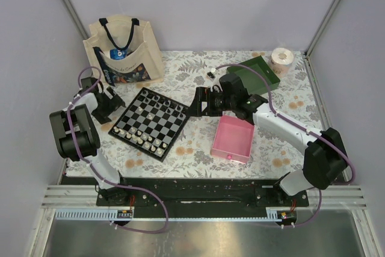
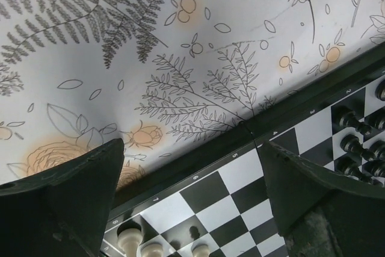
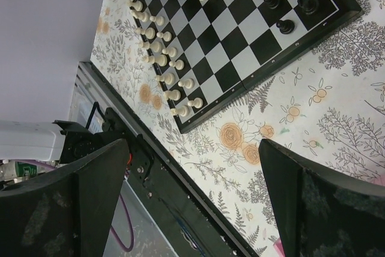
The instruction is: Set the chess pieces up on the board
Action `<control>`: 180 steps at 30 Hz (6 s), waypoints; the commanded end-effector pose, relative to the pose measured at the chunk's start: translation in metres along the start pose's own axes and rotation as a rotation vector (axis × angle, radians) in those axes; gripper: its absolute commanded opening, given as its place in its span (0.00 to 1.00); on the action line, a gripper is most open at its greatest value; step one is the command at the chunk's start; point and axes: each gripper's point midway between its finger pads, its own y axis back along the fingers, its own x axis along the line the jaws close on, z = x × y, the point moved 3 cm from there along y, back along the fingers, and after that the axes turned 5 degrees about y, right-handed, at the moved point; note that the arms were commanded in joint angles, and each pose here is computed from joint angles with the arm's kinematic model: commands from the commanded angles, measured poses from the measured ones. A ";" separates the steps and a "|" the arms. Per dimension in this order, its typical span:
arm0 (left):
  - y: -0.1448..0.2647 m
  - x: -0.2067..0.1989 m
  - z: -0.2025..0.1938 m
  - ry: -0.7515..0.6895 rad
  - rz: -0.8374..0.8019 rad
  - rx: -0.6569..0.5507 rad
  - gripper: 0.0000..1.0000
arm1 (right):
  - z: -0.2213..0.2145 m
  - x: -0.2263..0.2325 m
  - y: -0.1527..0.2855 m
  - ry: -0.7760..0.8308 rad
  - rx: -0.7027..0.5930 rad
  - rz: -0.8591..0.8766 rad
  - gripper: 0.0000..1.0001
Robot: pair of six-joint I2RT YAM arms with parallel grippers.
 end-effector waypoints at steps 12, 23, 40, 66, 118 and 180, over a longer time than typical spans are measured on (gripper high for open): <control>0.016 -0.006 -0.042 0.094 -0.146 0.015 0.99 | 0.001 0.003 -0.014 -0.001 0.015 0.038 1.00; 0.026 -0.027 -0.081 0.040 -0.175 0.049 0.99 | 0.001 -0.001 -0.006 0.020 0.004 -0.003 0.99; 0.037 -0.036 -0.108 0.005 -0.228 0.056 0.99 | -0.051 -0.044 -0.029 -0.076 0.151 -0.097 1.00; 0.094 -0.078 -0.078 -0.231 -0.235 -0.127 0.99 | -0.027 -0.093 0.044 0.048 0.042 -0.346 1.00; 0.028 -0.139 -0.129 -0.546 -0.017 -0.072 0.55 | -0.017 -0.070 0.054 0.030 -0.003 -0.264 0.99; 0.061 -0.115 -0.145 -0.534 -0.042 -0.090 0.02 | -0.021 -0.073 0.050 0.017 0.015 -0.266 0.99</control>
